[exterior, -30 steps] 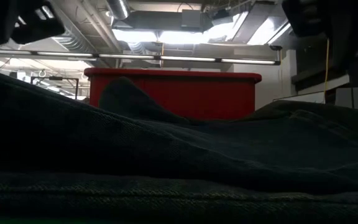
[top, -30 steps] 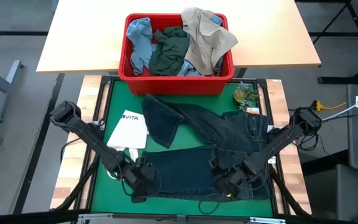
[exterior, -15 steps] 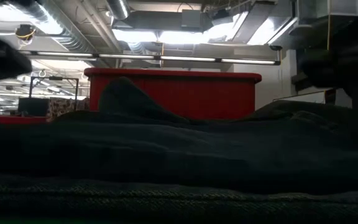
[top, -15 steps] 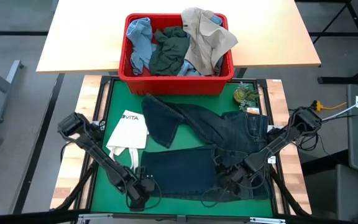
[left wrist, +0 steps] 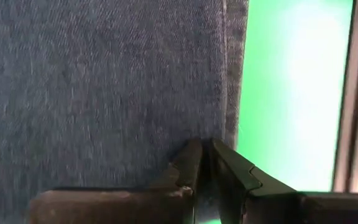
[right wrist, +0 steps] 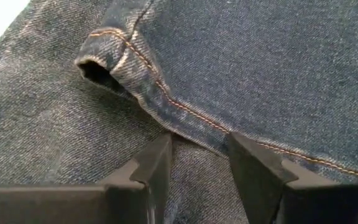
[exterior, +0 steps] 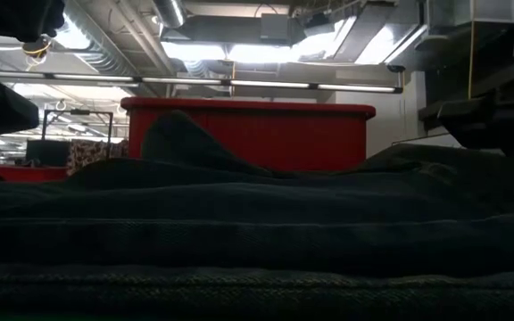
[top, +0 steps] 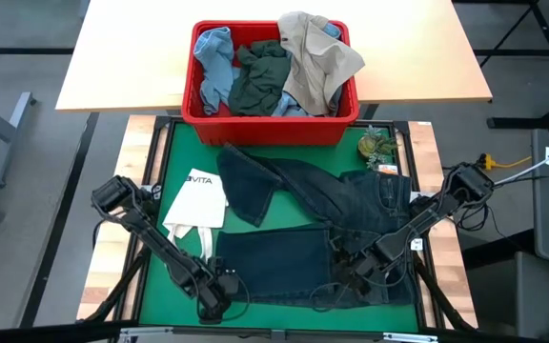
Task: Fold laundry
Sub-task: Fold the dark blue pants
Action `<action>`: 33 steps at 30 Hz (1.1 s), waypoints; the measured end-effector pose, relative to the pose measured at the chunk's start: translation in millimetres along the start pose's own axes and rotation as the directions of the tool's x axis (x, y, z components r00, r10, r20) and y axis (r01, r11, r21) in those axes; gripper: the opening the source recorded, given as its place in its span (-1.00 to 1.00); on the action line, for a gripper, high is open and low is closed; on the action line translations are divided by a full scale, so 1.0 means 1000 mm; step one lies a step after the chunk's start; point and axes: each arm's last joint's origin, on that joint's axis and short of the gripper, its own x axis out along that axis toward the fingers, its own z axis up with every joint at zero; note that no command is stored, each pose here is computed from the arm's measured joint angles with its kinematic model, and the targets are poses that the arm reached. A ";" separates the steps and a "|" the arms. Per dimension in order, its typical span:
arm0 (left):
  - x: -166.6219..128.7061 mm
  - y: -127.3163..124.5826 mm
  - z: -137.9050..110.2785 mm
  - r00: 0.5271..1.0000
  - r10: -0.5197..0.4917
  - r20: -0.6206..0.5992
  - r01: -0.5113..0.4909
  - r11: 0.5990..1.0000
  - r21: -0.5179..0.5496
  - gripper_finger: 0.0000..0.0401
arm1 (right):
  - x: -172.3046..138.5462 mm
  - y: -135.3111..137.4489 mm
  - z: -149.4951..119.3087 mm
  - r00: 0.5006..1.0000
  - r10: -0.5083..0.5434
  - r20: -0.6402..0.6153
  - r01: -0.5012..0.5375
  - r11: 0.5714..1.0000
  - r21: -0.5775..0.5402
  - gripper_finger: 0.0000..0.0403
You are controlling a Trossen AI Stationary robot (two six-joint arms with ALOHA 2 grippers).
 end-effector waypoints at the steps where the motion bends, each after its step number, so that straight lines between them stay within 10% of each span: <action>1: -0.003 0.001 0.001 1.000 -0.013 -0.004 0.013 1.000 -0.013 -0.85 | 0.000 0.000 0.001 1.000 0.007 -0.001 -0.007 1.000 0.000 -0.20; 16: -0.047 -0.007 0.000 0.990 -0.126 0.068 0.129 0.991 -0.043 -0.85 | -0.032 0.001 0.046 0.999 -0.010 0.035 0.013 0.997 -0.076 -0.20; 33: -0.022 -0.016 -0.014 0.993 0.012 0.122 -0.012 1.000 0.001 -0.85 | 0.006 0.006 0.043 0.999 -0.028 -0.021 0.026 0.993 -0.112 -0.20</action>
